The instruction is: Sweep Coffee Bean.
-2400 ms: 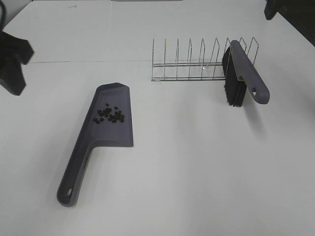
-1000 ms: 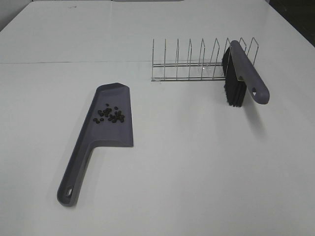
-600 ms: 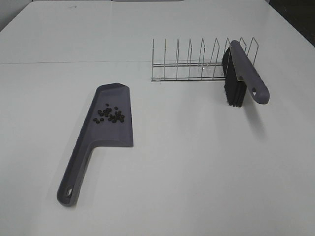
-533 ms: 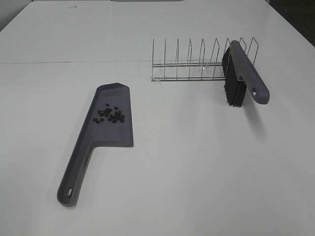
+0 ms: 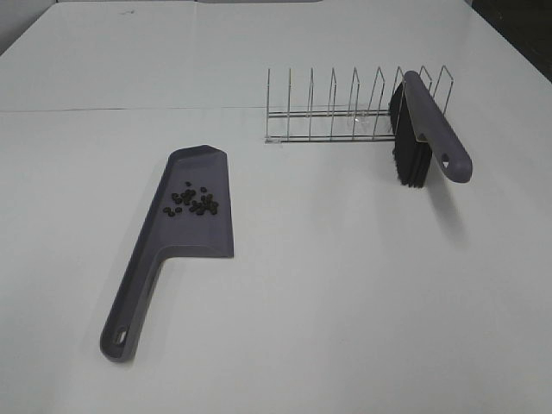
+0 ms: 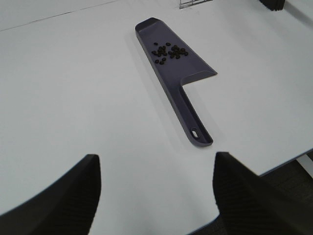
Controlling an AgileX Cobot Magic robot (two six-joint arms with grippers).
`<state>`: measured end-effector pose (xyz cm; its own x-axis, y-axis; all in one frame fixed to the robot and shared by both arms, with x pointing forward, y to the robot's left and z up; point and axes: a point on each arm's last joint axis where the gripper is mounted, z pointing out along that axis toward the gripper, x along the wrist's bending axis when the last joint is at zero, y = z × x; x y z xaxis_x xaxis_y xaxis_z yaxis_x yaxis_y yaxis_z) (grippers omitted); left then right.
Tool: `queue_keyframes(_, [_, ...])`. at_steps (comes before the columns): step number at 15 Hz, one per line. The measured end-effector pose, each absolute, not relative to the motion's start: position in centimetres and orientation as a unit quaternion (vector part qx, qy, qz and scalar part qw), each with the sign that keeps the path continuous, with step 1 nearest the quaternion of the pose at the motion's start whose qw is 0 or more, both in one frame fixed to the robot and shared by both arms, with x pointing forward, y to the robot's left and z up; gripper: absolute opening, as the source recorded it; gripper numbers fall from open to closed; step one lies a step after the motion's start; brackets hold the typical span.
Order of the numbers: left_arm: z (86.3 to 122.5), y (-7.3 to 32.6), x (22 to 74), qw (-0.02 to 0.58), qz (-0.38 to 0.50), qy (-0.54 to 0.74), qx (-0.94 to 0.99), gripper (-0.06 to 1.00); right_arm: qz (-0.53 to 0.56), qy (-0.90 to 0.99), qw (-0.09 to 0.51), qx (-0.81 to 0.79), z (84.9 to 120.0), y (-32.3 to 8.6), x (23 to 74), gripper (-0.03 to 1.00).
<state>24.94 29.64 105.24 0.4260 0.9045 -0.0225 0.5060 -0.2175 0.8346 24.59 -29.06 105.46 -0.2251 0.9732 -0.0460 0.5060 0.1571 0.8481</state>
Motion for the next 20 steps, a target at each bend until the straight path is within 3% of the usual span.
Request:
queue_keyframes(9, [105.3,29.7,24.9,0.407,0.247,0.475,0.740,0.60,0.367,0.691,0.318,0.535,105.5,-29.1,24.6,0.81])
queue_keyframes(15, [105.3,30.2,23.4,0.399,0.337,0.567,0.637,0.60,0.358,0.661,0.342,0.563,105.5,-29.1,24.3,0.81])
queue_keyframes(20, [105.3,30.2,23.3,0.388,0.351,0.587,0.618,0.60,0.377,0.647,0.366,0.553,105.5,-29.1,23.2,0.81])
